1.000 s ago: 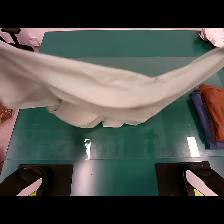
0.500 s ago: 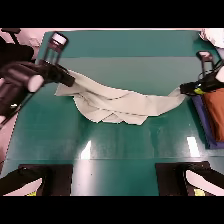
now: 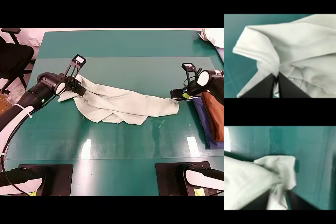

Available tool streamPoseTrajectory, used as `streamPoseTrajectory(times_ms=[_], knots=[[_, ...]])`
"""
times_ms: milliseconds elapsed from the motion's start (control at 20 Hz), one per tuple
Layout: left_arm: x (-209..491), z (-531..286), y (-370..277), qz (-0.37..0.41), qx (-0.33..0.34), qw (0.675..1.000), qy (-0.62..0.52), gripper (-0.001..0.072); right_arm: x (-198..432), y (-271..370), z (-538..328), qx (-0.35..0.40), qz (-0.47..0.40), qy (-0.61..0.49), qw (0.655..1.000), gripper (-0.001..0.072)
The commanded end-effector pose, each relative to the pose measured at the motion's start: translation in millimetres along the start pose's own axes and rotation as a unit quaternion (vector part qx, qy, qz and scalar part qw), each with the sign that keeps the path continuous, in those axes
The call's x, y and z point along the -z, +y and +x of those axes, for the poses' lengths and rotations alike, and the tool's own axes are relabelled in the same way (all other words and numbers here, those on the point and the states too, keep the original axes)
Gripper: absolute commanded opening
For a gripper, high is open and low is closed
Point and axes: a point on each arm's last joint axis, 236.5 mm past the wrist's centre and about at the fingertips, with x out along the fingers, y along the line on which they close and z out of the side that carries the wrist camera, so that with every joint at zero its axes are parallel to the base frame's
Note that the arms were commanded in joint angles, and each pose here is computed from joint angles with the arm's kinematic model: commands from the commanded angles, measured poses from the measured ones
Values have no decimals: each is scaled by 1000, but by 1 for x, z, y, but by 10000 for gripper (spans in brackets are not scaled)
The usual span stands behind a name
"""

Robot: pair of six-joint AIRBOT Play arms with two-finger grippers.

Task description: Fold the shirts.

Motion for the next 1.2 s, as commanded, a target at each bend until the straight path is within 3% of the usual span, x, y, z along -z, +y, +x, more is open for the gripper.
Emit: streamPoseTrajectory(times_ms=[0,50,300,450,600,800,1150], knots=[[11,-3,8,-13,-9,999,37,686,-5,-3,-11,4,-2,-17,1000,645],[14,-9,19,-33,-18,998,54,654,-8,-6,-20,10,-4,-29,1000,645],[22,-77,122,-136,-106,984,36,655,-20,-38,-91,73,-18,-115,991,644],[42,-108,169,-189,-133,972,30,656,-19,-38,-126,54,7,-157,986,644],[41,-85,133,-202,12,979,18,674,-8,-1,-145,-28,-4,-164,986,644],[20,-56,86,-106,131,985,-24,674,2,26,-166,-69,-28,-177,981,644],[46,15,46,-116,226,967,6,675,10,53,-190,-89,-66,-204,973,643]])
